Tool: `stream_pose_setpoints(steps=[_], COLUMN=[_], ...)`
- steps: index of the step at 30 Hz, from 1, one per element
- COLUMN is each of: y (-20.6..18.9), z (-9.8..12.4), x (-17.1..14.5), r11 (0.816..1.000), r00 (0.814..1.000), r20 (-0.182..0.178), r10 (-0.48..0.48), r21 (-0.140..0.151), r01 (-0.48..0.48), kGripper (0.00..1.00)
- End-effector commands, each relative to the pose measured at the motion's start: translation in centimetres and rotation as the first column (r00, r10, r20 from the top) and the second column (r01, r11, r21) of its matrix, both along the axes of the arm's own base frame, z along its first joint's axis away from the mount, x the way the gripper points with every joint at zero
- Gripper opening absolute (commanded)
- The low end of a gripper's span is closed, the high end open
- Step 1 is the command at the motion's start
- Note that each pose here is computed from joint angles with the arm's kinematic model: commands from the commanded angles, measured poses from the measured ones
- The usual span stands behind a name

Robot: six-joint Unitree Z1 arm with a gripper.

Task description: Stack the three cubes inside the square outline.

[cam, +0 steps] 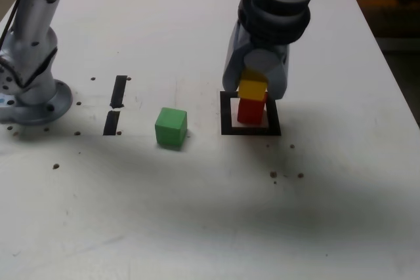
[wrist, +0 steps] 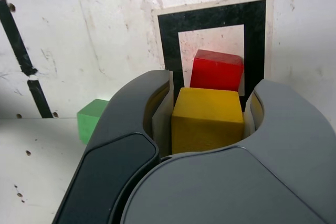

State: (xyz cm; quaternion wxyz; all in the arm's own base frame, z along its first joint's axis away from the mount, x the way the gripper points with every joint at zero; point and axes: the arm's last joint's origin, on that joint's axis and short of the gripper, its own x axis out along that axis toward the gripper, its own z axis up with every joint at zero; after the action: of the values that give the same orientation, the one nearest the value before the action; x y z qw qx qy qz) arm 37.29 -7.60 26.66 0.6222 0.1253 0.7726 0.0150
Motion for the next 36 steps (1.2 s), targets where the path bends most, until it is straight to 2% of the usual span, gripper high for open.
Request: stream_pose_setpoints(steps=[1, 12, 20, 27, 31, 33, 36], y=[0.3, 0.7, 0.9, 0.9, 0.9, 0.9, 0.9], z=[-0.5, -1.3, -1.9, -2.6, -2.6, -2.6, -2.6], x=[0.2, 0.4, 0.3, 0.3, 0.3, 0.3, 0.3], r11=[1.000, 0.999, 0.999, 0.999, 0.999, 0.999, 0.999], r00=[1.000, 1.000, 0.999, 0.999, 0.999, 0.999, 0.999], r20=[-0.007, 0.001, 0.002, -0.001, 0.005, 0.007, 0.007], r10=[0.012, 0.027, 0.033, 0.036, 0.036, 0.036, 0.038], r21=[-0.005, -0.017, 0.001, -0.001, -0.003, -0.004, -0.004], r01=[-0.012, -0.027, -0.033, -0.036, -0.036, -0.036, -0.038], kGripper=[0.16, 0.17, 0.20, 0.23, 0.35, 0.47, 0.75])
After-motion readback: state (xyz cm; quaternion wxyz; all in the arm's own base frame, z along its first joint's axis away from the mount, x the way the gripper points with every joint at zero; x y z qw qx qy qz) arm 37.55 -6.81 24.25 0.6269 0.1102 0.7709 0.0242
